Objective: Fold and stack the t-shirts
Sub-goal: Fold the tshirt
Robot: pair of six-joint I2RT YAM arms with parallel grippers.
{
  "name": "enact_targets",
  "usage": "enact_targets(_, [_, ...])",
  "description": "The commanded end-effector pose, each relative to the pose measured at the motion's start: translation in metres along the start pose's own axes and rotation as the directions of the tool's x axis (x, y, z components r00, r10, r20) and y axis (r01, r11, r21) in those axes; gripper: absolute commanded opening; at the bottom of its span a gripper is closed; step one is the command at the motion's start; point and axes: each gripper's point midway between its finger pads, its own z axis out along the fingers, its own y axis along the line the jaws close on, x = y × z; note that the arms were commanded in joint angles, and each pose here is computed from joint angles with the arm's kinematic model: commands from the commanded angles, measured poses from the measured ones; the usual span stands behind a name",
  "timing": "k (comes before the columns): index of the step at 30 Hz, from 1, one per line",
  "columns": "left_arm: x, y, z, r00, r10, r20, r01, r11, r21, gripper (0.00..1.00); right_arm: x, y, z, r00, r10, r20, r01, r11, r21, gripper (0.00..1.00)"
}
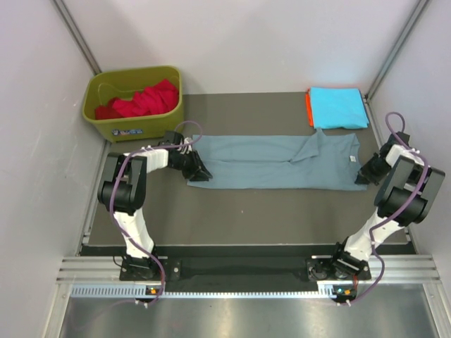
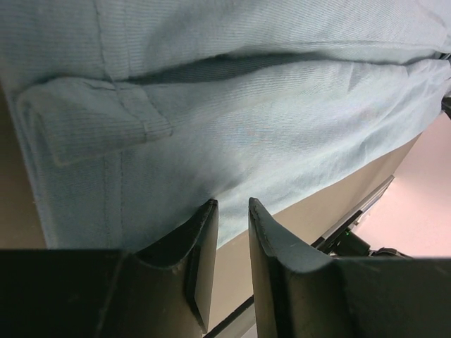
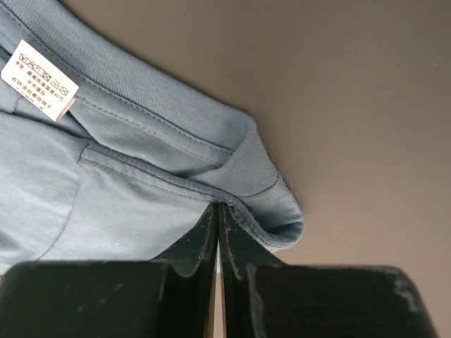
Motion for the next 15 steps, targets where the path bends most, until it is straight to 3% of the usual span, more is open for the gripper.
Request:
enact_targets(1, [0.013,0.060,0.001,1.000,-0.020,-0.004,0.019,0.977,-0.214,0.31,-0.020,-0.021,0.001,0.997,-0.055,0.046,0.050,0.992,0.118,0.02])
enact_targets(6, [0.007,0.044,-0.019,0.998,0.057,0.040,-0.048,0.977,-0.207,0.32,-0.017,-0.026,-0.027,0.994,-0.080,0.074,0.067,0.984,0.167,0.06])
enact_targets(10, [0.003,0.005,-0.035,0.991,0.122,0.061,-0.115,0.988,-0.101,0.37,-0.027,0.023,-0.059,0.971,-0.144,0.192,0.137,0.989,0.049,0.33])
enact_targets(11, [0.002,-0.004,-0.039,0.989,0.135,0.067,-0.130,0.988,-0.079,0.38,-0.024,0.046,-0.064,0.968,-0.151,0.199,0.162,0.986,-0.041,0.38])
enact_targets(12, [-0.001,-0.015,-0.045,0.984,0.158,0.086,-0.153,0.987,-0.057,0.40,-0.034,0.068,-0.075,0.952,-0.163,0.260,0.196,0.975,-0.106,0.48])
enact_targets(14, [-0.001,-0.034,-0.049,0.979,0.184,0.092,-0.186,0.983,0.008,0.41,-0.031,0.111,-0.083,0.932,-0.205,0.299,0.277,0.935,-0.222,0.55])
enact_targets(15, [-0.001,-0.041,-0.052,0.976,0.193,0.097,-0.197,0.980,0.032,0.41,-0.027,0.134,-0.084,0.928,-0.224,0.298,0.316,0.896,-0.311,0.63])
